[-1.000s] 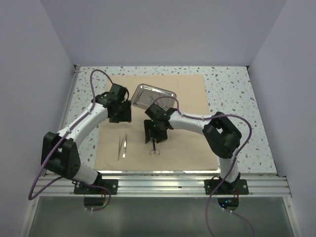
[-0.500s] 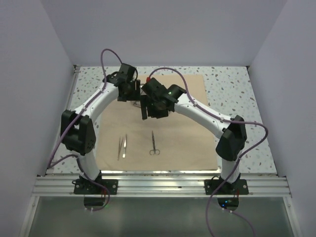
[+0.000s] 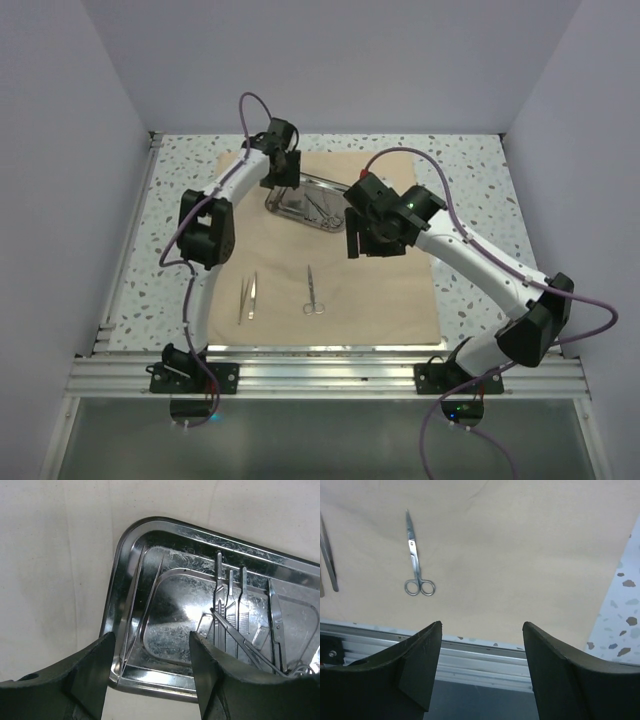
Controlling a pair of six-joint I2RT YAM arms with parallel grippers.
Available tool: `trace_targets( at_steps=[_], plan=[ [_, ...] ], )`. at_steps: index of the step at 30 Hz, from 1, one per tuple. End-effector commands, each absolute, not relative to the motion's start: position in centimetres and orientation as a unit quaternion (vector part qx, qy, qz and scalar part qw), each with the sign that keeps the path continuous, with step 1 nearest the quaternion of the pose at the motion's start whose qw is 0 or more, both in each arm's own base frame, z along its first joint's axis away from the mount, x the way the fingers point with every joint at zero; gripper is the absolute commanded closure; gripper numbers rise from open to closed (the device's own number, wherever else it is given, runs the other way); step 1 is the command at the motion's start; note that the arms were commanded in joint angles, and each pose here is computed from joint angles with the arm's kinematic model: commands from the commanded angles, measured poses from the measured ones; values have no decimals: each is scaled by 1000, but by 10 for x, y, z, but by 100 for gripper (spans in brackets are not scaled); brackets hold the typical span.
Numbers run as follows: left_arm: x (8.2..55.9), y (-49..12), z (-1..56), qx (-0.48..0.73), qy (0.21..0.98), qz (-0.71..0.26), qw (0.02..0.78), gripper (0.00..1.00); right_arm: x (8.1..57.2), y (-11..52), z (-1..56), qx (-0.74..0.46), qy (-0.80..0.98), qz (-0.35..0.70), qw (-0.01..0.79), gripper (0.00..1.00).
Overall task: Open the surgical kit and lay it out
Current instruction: Pick up the medical item from the container.
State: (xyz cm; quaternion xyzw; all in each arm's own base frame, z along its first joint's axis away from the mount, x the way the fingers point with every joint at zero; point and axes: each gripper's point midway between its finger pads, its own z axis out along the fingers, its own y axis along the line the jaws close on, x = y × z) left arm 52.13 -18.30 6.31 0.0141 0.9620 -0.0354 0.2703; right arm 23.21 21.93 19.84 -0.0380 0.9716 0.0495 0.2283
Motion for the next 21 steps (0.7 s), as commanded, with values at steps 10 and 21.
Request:
trace_targets(
  at_steps=[10, 21],
  plan=[
    [524, -176, 23, 16, 971, -43, 233, 39, 248, 179, 202, 37, 970, 41, 235, 31],
    [509, -170, 7, 14, 979, -34, 201, 92, 262, 179, 199, 35, 970, 42, 235, 31]
  ],
)
